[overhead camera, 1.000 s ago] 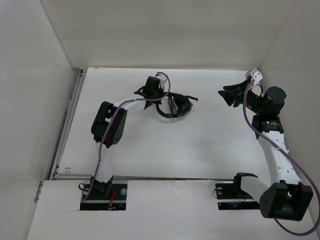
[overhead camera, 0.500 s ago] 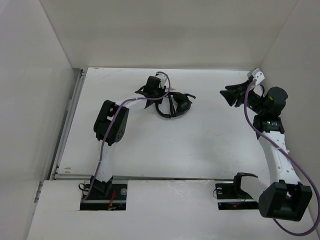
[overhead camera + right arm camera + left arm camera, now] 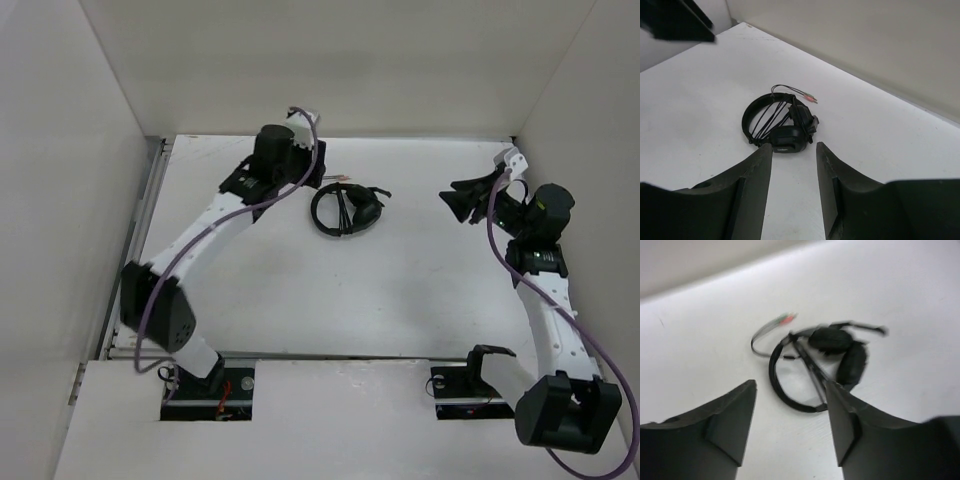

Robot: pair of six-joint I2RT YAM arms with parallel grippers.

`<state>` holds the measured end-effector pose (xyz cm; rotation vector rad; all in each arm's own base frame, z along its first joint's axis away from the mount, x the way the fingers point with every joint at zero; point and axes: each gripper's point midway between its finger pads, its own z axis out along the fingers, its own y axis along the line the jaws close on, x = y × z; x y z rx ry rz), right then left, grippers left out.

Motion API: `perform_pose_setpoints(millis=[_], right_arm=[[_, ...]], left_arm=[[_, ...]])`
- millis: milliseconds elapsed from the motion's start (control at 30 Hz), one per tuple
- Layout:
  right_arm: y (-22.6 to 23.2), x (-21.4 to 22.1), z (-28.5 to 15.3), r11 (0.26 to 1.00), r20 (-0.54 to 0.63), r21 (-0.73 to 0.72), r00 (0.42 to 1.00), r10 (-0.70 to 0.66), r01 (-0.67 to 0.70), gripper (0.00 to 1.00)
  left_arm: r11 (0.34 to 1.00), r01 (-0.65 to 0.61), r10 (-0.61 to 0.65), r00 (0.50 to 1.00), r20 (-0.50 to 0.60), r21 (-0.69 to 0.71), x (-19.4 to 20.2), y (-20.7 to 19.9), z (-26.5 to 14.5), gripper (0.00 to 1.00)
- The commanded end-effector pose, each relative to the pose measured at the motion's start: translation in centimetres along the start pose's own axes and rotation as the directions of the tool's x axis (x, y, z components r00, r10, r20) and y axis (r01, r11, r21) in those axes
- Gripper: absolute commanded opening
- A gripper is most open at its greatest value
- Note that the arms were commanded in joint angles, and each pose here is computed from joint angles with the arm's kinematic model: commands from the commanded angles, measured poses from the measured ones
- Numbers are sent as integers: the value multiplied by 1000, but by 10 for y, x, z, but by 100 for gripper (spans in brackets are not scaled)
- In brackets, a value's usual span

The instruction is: Wrap the headphones

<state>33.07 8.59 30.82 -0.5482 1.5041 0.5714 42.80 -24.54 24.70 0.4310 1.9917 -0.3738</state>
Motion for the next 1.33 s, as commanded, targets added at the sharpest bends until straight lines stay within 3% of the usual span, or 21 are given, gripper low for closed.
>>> perform_pose_setpoints(millis=[0, 100, 167, 333, 367, 400, 433, 533, 633, 833, 933, 1067, 1167, 1300], right_arm=[[1, -12, -13, 999, 17, 41, 999, -28, 28, 46], [-9, -10, -26, 991, -13, 132, 1000, 23, -21, 46], [-13, -8, -35, 983, -37, 175, 998, 58, -51, 49], [-21, -10, -63, 954, -40, 291, 996, 79, -64, 55], [-26, -11, -69, 942, -44, 329, 996, 79, -61, 60], [-35, -10, -76, 920, -55, 387, 994, 95, -67, 75], [-37, -7, -78, 913, -75, 401, 990, 120, -81, 100], [-46, 9, -89, 887, -178, 451, 964, 200, -101, 100], [-61, 26, -110, 802, -274, 582, 896, 350, -136, 100], [-73, -17, -162, 666, -283, 735, 833, 475, -130, 100], [-83, -40, -193, 598, -254, 800, 879, 404, -43, 100], [-83, -73, -222, 492, -158, 868, 976, 149, 66, 100], [-72, -75, -220, 495, -154, 859, 988, 15, 126, 100], [-72, -57, -209, 525, -109, 847, 994, 18, 83, 100]], left_arm=[[995, 11, -28, 985, 170, 101, -61, -25, -92, 60], [998, 24, -36, 969, 246, 51, -76, 5, -143, 78], [996, 68, -52, 964, 261, -53, -70, 46, -170, 84], [931, 157, -109, 981, 159, -330, -6, 146, -219, 100], [915, 155, -114, 985, 131, -372, 9, 159, -228, 100], [900, 152, -121, 987, 102, -408, 24, 169, -236, 100], [887, 149, -127, 989, 78, -438, 38, 177, -244, 100], [839, 126, -128, 991, 33, -529, 72, 200, -268, 100], [821, 97, -109, 994, 11, -563, 91, 209, -283, 100], [797, 131, -131, 990, 44, -590, 107, 219, -302, 100], [779, 164, -149, 986, 75, -605, 110, 226, -311, 100], [752, 206, -168, 978, 120, -626, 111, 240, -325, 100], [733, 234, -179, 972, 150, -639, 112, 250, -334, 100], [711, 249, -176, 968, 177, -658, 115, 266, -340, 100]])
